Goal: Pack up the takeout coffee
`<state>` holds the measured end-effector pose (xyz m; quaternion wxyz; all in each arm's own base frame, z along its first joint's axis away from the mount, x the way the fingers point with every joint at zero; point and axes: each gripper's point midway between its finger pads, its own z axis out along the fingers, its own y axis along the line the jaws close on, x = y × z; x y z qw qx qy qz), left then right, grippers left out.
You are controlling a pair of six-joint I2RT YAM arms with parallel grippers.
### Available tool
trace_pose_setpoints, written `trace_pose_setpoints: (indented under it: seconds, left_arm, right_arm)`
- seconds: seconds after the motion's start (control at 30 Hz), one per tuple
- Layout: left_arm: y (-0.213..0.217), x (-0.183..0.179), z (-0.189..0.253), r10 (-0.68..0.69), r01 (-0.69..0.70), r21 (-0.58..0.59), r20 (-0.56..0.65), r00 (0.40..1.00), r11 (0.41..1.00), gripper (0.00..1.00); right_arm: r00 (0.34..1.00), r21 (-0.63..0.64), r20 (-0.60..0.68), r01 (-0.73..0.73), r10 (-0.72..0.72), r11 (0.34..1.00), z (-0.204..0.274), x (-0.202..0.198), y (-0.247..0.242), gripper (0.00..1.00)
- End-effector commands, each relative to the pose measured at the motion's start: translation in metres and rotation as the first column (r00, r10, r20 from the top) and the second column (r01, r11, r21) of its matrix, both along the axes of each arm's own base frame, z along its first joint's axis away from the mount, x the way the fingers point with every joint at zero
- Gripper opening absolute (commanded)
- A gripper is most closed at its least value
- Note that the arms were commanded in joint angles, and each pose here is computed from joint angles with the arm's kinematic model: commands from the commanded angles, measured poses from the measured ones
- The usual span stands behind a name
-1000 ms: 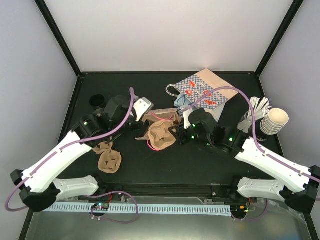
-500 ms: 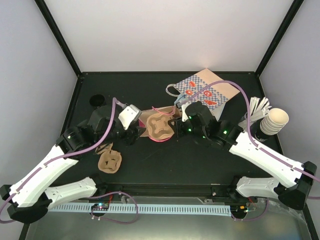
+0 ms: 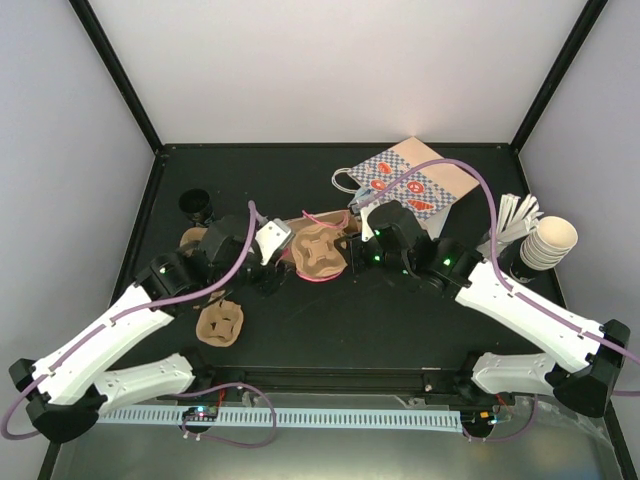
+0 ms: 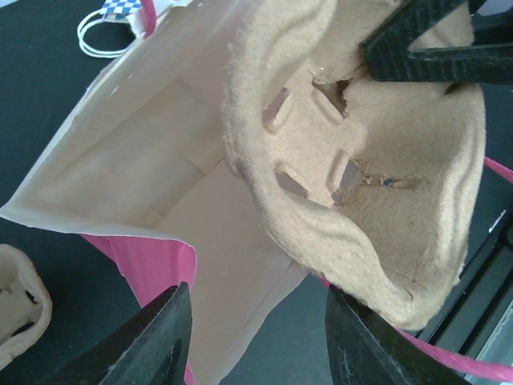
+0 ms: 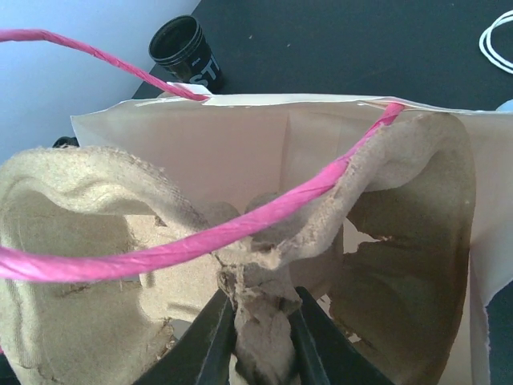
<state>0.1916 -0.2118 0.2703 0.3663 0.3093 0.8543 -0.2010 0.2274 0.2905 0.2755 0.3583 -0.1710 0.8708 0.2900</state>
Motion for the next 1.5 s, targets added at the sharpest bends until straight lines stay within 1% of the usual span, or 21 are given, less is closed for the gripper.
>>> trace_pose_setpoints:
  seconds: [0.0,0.1,0.17,0.27,0.37,0.43,0.5,0.63,0.77,0.8,1.2,1.33,1.47]
  left_arm:
    - [-0.008,-0.007,0.019,-0.101,0.110,-0.070,0.118,0.988,0.992,0.47]
    - [-0.004,-0.011,0.023,-0.114,0.134,-0.092,0.190,0.975,0.987,0.46]
    - [-0.001,-0.020,0.028,-0.155,0.181,-0.096,0.230,0.961,0.979,0.48]
    - [-0.002,-0.039,0.040,-0.244,0.292,-0.117,0.313,0.918,0.949,0.50]
    - [0.000,-0.044,0.046,-0.267,0.336,-0.109,0.401,0.876,0.936,0.48]
    - [-0.002,-0.048,0.047,-0.306,0.381,-0.086,0.446,0.841,0.921,0.47]
    - [-0.008,-0.057,0.047,-0.378,0.457,-0.050,0.487,0.787,0.888,0.47]
    - [-0.012,-0.057,0.051,-0.429,0.499,0.020,0.540,0.724,0.867,0.47]
    - [-0.019,-0.067,0.051,-0.523,0.580,0.097,0.571,0.633,0.809,0.50]
    - [-0.020,-0.068,0.052,-0.529,0.585,0.107,0.579,0.620,0.804,0.50]
    - [-0.034,-0.058,0.063,-0.538,0.594,0.140,0.620,0.571,0.792,0.50]
    - [-0.041,-0.057,0.064,-0.549,0.606,0.145,0.620,0.560,0.782,0.47]
    - [-0.048,-0.055,0.062,-0.566,0.618,0.153,0.610,0.555,0.771,0.39]
  right_arm:
    - [0.999,0.038,0.051,0.015,-0.017,0.999,0.021,0.009,0.003,0.19]
    - [0.998,0.034,0.058,0.023,-0.025,0.999,0.022,0.010,0.001,0.19]
    - [0.997,0.031,0.064,0.029,-0.031,0.999,0.023,0.011,0.000,0.19]
    - [0.997,0.025,0.070,0.035,-0.037,0.999,0.024,0.013,-0.001,0.19]
    - [0.997,0.024,0.072,0.034,-0.035,0.999,0.025,0.013,0.000,0.19]
    - [0.997,0.022,0.072,0.033,-0.035,0.999,0.024,0.013,0.000,0.19]
    - [0.997,0.023,0.073,0.032,-0.034,0.999,0.025,0.013,0.000,0.19]
    - [0.997,0.023,0.074,0.032,-0.034,0.999,0.025,0.013,0.000,0.19]
    - [0.997,0.023,0.072,0.033,-0.034,0.999,0.025,0.013,-0.001,0.19]
    - [0.997,0.022,0.073,0.032,-0.034,0.999,0.025,0.013,-0.001,0.19]
    - [0.997,0.023,0.074,0.030,-0.032,0.999,0.025,0.011,-0.002,0.19]
    - [0.997,0.026,0.073,0.030,-0.032,0.999,0.026,0.011,-0.002,0.19]
    - [0.997,0.028,0.074,0.033,-0.035,0.999,0.026,0.011,-0.003,0.19]
